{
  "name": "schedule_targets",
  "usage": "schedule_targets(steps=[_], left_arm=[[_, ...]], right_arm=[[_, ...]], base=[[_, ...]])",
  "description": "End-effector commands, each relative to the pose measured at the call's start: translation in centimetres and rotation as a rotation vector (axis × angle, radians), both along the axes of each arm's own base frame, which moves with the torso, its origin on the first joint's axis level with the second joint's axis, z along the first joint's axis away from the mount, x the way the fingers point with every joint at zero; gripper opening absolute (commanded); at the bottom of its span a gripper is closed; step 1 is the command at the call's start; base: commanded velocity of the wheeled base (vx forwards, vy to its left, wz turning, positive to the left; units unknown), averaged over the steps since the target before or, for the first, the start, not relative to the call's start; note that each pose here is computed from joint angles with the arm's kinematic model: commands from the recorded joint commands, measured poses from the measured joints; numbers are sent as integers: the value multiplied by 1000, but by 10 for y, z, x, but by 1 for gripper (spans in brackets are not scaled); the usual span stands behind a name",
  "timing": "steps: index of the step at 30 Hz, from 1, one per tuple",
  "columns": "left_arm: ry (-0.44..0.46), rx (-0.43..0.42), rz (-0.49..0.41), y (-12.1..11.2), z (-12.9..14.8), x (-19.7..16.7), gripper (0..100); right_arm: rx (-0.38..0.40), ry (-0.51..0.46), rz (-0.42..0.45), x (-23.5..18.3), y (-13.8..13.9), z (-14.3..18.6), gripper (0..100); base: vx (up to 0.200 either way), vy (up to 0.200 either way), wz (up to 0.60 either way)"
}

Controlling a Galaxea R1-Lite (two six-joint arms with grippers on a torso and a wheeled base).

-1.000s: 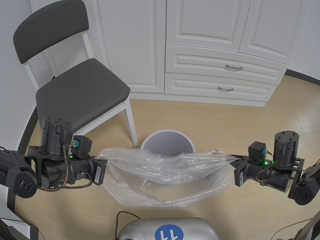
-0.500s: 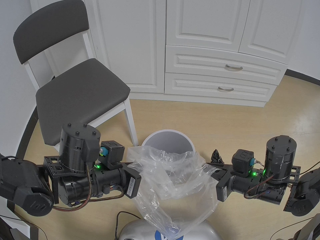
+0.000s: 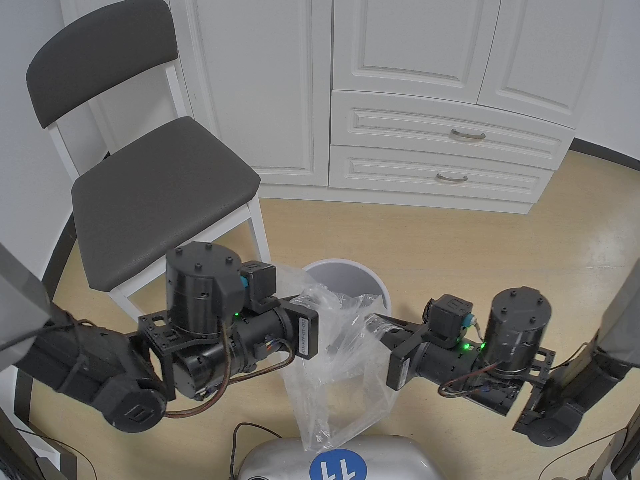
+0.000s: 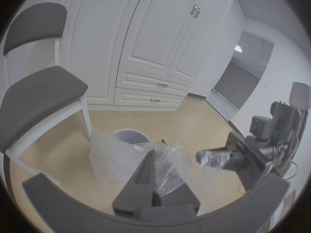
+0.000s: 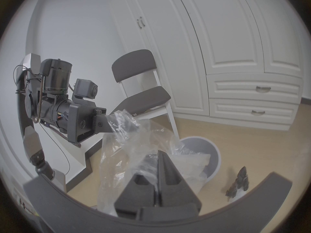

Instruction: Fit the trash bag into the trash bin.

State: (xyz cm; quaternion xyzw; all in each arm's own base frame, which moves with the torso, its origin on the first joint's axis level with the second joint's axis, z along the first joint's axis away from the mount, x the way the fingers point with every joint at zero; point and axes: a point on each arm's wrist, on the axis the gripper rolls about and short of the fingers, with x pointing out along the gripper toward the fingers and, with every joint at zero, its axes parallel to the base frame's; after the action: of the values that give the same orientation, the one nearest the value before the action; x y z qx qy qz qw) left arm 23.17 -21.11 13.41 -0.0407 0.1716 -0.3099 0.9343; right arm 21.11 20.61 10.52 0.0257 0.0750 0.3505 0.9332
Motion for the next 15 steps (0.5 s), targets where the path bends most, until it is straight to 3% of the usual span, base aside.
schedule_targets(steps=[1,8,15], left_arm=[[46,-6,55,-15,-27,31,0],[122,-88,62,-43,-45,47,0],[138,-142,25,-66,-47,40,0]], right_arm=[[-19,113,-47,30,11,-48,0],[10,163,-153,64,-8,-64,0],[68,126,-179,74,-51,-23,0]], base=[[0,0,0],[0,0,0],[0,0,0]])
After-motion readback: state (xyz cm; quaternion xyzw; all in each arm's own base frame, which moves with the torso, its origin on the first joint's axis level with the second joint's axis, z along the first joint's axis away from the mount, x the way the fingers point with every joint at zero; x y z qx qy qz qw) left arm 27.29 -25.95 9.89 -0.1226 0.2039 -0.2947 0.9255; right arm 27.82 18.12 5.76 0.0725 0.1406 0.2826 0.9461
